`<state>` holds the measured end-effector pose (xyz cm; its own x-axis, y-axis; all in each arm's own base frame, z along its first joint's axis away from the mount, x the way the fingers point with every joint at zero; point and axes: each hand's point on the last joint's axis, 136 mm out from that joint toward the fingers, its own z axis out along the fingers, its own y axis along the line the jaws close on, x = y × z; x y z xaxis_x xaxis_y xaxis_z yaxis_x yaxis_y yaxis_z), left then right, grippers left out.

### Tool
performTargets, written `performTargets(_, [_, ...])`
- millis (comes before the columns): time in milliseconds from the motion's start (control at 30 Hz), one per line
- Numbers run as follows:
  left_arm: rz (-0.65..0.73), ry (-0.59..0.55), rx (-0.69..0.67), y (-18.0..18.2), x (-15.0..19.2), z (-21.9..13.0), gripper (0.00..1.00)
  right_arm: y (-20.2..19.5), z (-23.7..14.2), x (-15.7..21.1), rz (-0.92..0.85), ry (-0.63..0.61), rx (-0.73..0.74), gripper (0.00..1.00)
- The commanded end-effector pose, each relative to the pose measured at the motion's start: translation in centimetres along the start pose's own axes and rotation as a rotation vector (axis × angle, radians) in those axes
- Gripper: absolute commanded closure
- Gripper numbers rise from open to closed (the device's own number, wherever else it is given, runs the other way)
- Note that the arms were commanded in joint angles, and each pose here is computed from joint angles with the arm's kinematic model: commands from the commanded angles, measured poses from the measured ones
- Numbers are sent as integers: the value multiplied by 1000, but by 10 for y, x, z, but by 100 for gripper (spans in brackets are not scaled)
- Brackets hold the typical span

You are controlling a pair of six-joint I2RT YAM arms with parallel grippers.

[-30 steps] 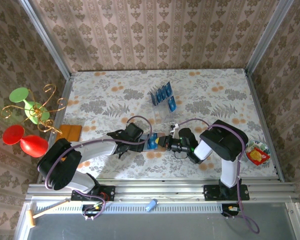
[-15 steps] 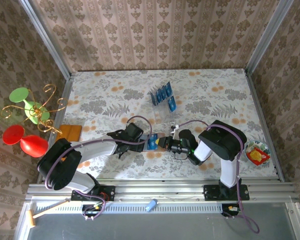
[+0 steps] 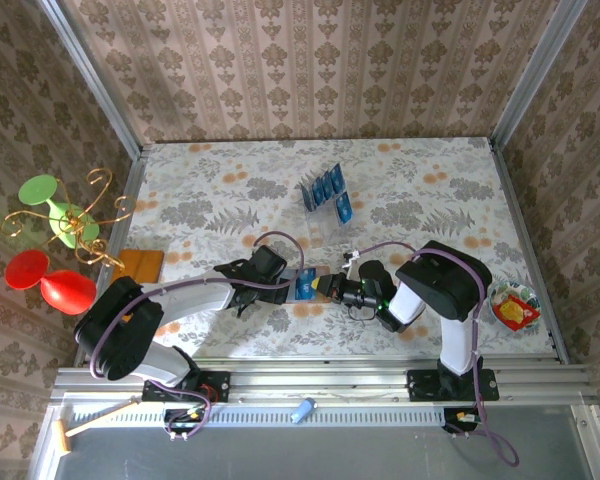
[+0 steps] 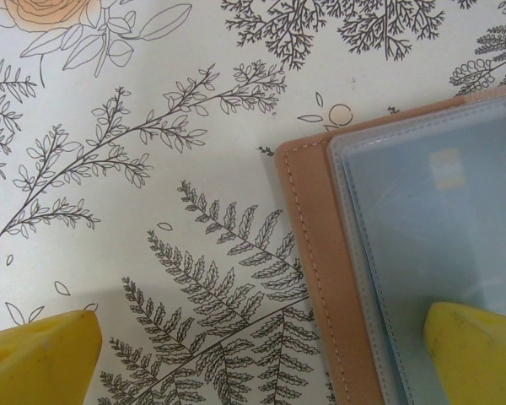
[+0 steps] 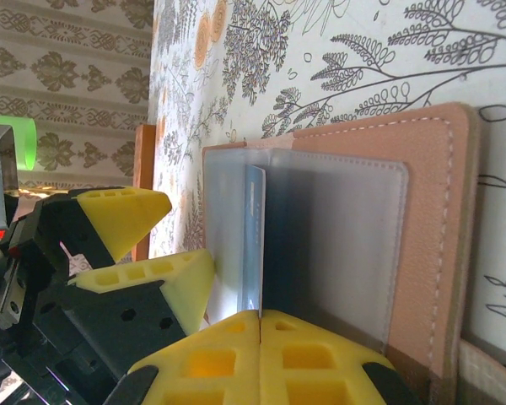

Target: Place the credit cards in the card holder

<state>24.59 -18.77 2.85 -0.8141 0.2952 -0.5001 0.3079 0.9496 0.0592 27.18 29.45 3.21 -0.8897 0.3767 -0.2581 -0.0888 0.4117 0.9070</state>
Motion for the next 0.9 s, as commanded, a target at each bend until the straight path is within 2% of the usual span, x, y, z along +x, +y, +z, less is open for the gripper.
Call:
performTargets(0, [19,80,-46,11,25,5,0,-28,4,18,35,54,96,100])
performTargets(467, [18,79,-44,10,24,6,0,-27,11,24,33,97,100,99])
performTargets(633, [13,78,-44,10,24,6,0,-22,12,22,12,108,118,68])
performTargets(867, [-2,70,-36,10,22,5,0,-10,13,15,-29,128,161,46])
